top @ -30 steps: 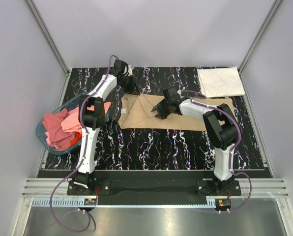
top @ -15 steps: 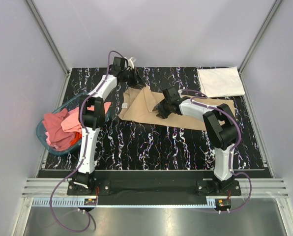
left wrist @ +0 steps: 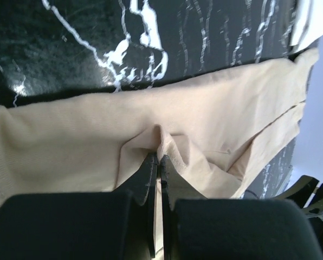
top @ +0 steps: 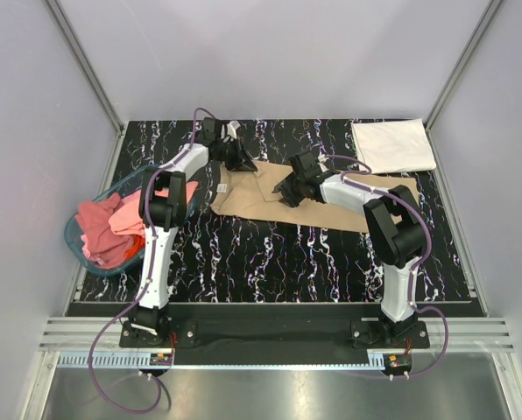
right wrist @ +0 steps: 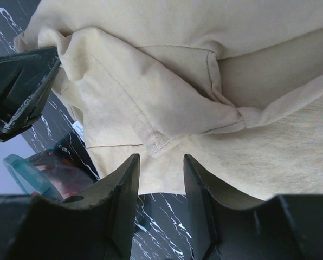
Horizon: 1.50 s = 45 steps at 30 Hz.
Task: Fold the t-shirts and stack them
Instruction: Fold the tshirt
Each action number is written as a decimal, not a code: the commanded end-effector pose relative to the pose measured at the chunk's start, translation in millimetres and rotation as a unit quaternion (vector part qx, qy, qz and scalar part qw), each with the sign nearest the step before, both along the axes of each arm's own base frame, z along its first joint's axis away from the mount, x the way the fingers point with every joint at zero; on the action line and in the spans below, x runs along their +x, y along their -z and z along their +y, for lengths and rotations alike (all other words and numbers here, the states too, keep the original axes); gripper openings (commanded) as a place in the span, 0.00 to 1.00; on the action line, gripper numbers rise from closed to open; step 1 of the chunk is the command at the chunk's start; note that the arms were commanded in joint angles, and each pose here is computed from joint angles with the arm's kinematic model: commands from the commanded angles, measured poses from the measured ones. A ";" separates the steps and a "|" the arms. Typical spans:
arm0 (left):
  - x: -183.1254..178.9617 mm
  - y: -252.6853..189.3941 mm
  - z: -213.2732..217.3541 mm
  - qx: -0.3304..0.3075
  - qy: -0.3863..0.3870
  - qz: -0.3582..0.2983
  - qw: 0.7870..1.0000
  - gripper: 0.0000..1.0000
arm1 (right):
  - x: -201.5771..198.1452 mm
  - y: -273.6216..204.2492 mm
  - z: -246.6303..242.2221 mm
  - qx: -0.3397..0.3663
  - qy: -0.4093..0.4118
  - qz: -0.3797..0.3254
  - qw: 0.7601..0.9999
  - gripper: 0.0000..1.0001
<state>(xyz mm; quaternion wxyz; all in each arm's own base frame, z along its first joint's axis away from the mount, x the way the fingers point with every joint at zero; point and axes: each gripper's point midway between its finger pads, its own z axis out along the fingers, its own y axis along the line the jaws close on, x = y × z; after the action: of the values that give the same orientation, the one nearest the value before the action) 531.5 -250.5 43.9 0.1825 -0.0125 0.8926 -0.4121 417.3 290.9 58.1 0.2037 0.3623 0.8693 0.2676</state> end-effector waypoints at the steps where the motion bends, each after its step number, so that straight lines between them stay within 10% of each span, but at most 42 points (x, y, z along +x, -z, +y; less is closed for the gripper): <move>1: 22.1 -79.4 -10.2 -0.056 0.011 -0.099 0.993 0.00 | 10.0 -38.0 2.4 0.007 0.005 -0.049 0.999 0.45; 45: 40.5 -44.4 -33.8 -0.140 0.023 -0.088 0.986 0.00 | 25.8 -3.3 20.0 0.009 0.014 -0.016 1.000 0.44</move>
<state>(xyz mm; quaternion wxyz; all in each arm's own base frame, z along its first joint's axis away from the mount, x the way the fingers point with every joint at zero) 568.3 -282.7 62.3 0.2177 -0.0108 0.8234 -0.5239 434.1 299.1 48.5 0.2069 0.3682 0.8670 0.2643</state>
